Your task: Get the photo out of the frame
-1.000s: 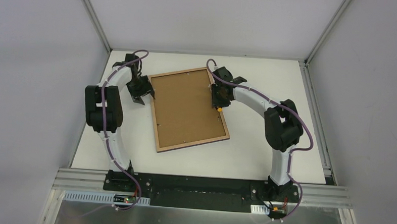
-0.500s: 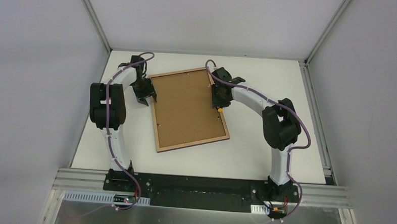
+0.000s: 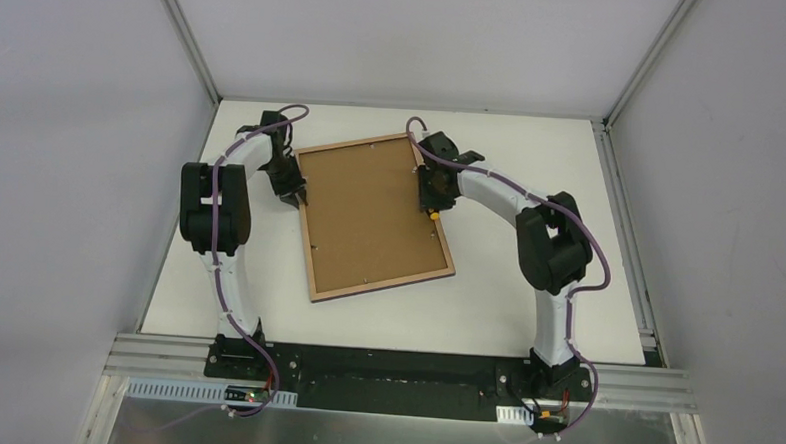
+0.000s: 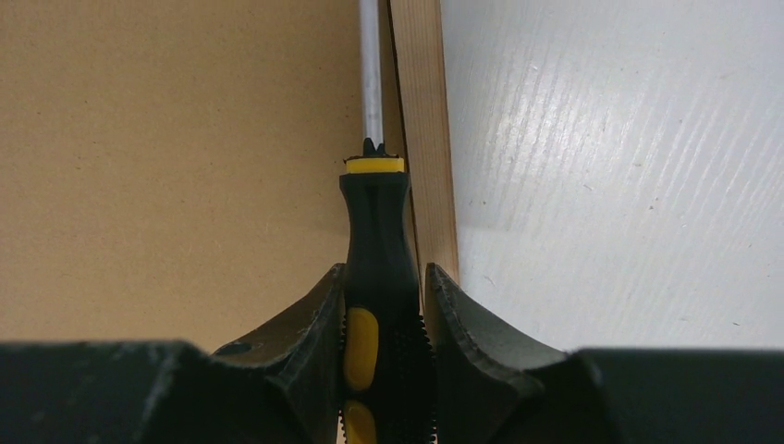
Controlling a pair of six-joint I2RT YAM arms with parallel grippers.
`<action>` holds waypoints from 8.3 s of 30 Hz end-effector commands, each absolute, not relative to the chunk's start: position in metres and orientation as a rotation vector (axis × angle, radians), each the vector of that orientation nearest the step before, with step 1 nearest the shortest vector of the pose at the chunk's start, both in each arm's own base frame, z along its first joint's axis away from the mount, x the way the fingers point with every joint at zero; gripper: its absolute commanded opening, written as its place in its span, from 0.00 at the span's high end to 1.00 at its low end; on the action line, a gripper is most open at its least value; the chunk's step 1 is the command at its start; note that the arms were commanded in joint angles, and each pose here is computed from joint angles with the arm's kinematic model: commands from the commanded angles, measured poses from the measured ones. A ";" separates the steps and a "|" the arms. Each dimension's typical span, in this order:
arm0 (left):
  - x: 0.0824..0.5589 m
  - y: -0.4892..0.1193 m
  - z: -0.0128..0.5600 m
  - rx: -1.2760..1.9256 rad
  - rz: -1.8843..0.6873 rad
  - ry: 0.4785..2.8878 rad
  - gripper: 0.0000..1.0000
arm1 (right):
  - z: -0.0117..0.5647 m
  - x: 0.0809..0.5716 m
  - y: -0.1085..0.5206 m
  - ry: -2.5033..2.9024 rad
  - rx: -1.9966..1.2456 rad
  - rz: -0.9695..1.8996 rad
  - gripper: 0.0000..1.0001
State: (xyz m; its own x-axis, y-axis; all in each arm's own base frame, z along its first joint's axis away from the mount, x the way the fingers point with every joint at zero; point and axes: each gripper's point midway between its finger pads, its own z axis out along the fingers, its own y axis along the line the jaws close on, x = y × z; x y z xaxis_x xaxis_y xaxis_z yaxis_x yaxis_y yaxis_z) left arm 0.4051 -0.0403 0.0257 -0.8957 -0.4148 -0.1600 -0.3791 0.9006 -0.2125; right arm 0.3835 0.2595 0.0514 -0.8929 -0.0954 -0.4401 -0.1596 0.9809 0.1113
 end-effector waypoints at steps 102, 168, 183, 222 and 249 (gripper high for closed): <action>0.223 -0.377 0.076 -0.263 -0.994 2.947 0.48 | 0.193 0.178 0.107 2.478 0.292 0.284 1.00; 0.317 -0.072 0.029 -0.123 -0.123 2.977 0.92 | 0.176 0.179 0.099 2.698 0.312 0.136 1.00; 0.254 -0.107 0.063 -0.199 -0.415 2.948 0.75 | 0.143 0.225 0.158 2.785 0.176 0.428 1.00; 0.314 -0.075 0.028 -0.300 -0.192 2.996 0.58 | 0.089 0.272 0.117 2.723 -0.011 0.052 1.00; 0.292 -0.072 0.008 -0.248 -0.165 3.125 1.00 | 0.070 0.306 0.148 2.718 -0.144 0.204 1.00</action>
State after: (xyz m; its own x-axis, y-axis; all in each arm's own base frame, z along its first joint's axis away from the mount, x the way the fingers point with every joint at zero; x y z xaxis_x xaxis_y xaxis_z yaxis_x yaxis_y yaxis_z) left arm 0.3164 -0.0811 0.0255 -0.9792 -0.1774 -0.0981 -0.1598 0.9734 -0.1641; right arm 0.2848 0.1280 0.0537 -0.9385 -0.0531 -0.3413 -0.0758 0.9957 0.0534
